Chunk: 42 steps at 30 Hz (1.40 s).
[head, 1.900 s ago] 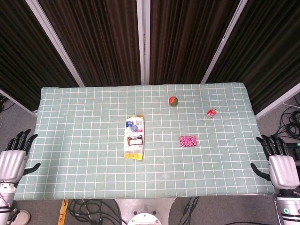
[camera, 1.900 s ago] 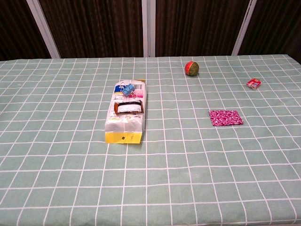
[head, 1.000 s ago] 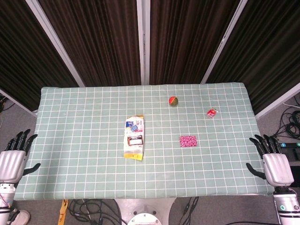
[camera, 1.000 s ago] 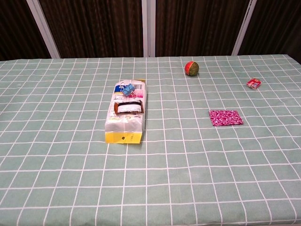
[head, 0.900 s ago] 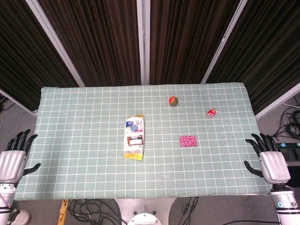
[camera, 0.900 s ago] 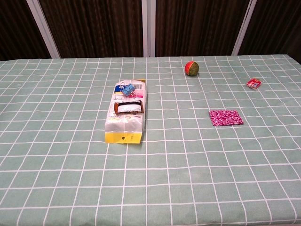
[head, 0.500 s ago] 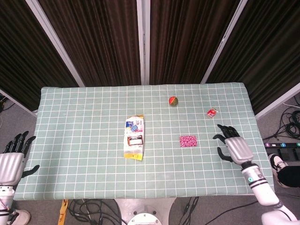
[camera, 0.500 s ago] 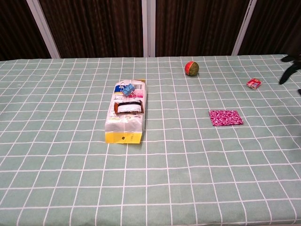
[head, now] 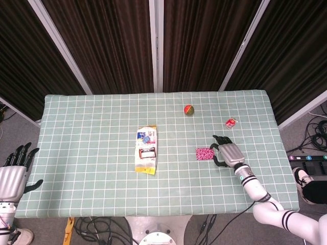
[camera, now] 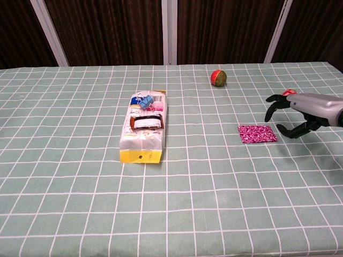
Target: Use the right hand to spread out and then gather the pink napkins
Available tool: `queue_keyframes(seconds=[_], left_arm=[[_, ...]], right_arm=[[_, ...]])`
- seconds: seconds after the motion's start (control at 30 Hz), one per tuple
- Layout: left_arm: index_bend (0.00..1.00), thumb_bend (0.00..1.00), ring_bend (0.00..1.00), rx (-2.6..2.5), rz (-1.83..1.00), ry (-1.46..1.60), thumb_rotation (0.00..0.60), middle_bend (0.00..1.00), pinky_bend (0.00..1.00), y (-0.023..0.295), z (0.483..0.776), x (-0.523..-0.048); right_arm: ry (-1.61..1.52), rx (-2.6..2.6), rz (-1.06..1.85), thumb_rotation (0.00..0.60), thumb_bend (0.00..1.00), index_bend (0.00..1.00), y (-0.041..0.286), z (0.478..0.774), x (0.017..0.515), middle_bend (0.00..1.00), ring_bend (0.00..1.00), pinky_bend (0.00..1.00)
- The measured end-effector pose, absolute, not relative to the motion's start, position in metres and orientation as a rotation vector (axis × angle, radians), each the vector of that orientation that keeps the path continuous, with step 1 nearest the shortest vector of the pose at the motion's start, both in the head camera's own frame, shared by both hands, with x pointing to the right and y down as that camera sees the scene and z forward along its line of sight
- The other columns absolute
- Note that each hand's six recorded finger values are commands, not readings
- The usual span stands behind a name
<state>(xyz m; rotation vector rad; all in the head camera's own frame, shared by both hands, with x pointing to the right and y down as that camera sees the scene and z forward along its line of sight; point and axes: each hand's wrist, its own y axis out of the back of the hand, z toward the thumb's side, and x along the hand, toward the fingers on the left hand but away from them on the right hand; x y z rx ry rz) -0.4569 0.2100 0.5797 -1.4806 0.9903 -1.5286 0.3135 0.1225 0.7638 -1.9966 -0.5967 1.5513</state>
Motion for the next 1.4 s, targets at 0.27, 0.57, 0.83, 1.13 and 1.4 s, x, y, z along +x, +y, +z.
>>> queue_keyframes(seconds=[0.27,0.57,0.83,1.13,1.4], left_arm=[[0.19,0.02,0.07,-1.479,-1.533,0.990,0.600,0.14,0.18,0.209,0.581,-0.457],[0.19,0.02,0.07,-1.476,-1.533,0.988,0.600,0.14,0.18,0.208,0.581,-0.456],[0.19,0.01,0.07,-1.474,-1.532,0.985,0.600,0.14,0.18,0.208,0.581,-0.455],[0.19,0.02,0.07,-1.477,-1.529,0.983,0.600,0.14,0.18,0.207,0.582,-0.454],[0.19,0.01,0.07,-1.477,-1.530,0.988,0.600,0.14,0.18,0.209,0.583,-0.456]], right_arm=[[-0.552,-2.008,1.551,0.434,0.50,0.30,0.119,0.781,0.302,0.00,0.00,0.00],[-0.487,-1.991,1.547,0.399,0.53,0.30,0.124,0.786,0.301,0.00,0.00,0.00],[-0.441,-1.993,1.529,0.369,0.55,0.31,0.135,0.780,0.304,0.00,0.00,0.00],[-0.354,-1.984,1.494,0.336,0.55,0.32,0.159,0.762,0.310,0.00,0.00,0.00],[-0.307,-1.967,1.454,0.308,0.55,0.33,0.177,0.737,0.315,0.01,0.00,0.00]])
